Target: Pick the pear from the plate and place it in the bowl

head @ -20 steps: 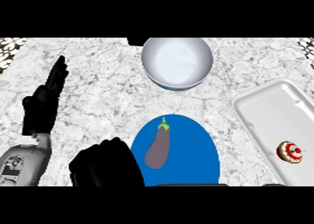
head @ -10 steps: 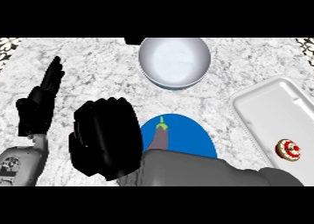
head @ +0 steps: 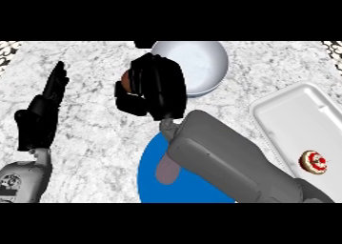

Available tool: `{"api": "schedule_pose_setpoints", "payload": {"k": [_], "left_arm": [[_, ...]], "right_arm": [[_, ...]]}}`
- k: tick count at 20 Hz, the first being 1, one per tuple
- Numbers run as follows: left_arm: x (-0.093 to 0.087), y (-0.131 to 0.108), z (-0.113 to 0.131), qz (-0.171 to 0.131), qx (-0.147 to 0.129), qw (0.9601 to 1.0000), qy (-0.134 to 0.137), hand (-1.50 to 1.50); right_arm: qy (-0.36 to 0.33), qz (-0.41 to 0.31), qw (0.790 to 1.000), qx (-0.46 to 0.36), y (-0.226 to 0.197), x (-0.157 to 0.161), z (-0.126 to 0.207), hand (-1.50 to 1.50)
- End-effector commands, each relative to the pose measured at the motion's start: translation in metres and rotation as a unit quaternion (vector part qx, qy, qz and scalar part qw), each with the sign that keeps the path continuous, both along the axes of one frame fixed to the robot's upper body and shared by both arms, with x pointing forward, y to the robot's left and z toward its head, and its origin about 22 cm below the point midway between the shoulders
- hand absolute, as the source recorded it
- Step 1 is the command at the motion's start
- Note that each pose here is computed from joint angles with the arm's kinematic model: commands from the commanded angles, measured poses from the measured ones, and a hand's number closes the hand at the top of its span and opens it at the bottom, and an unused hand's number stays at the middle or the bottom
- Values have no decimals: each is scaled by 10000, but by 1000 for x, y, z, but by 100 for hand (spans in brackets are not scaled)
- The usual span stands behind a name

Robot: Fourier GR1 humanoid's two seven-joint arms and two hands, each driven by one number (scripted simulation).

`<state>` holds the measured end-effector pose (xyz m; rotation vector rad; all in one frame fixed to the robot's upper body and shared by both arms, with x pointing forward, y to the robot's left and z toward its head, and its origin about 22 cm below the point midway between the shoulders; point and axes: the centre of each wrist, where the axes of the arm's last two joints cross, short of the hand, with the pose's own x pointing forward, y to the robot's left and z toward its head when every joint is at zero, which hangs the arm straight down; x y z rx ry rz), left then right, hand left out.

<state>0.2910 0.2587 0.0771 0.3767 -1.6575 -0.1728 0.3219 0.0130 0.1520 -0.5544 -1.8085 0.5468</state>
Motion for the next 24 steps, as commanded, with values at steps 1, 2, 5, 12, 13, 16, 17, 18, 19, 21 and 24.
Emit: {"api": "schedule_pose_setpoints", "payload": {"k": [1,2,5,12,13,16,17,18,19,21,24], "left_arm": [[0,1,5,-56,31,10000,-17,0],[15,5,0,22,59,10000,-24,0],[3,0,-10,-29,53,10000,26,0],[8,-11,0,-188,51,9998,-53,0],[1,1,-1,-194,60,9998,0,0],[11,-9,6,-146,11,9998,-150,0],[0,-12,-7,-250,15,9997,-36,0],[9,-9,10,-300,61,9994,-136,0],[8,-9,15,-338,-9,9994,-81,0],[3,-19,7,-328,32,9993,-167,0],[15,-14,23,-337,16,9992,-218,0]], "right_arm": [[-379,-422,9983,-163,-33,47,-8,150],[-297,-395,9982,-343,-32,44,-20,150],[-513,-700,9937,-706,-50,64,-45,150],[-764,-1306,9742,-1672,-92,110,-52,150],[-669,-1374,9756,-1578,-104,114,-58,150],[-444,-1534,9754,-1517,-121,122,-64,150],[-300,-1573,9807,-1124,-131,125,-60,150],[-45,-1535,9838,-925,-117,126,-54,150],[165,-1565,9825,-998,-128,122,-74,150],[357,-1356,9873,-747,-137,126,-70,-150],[475,-965,9934,-387,-143,120,-88,-150]]}}
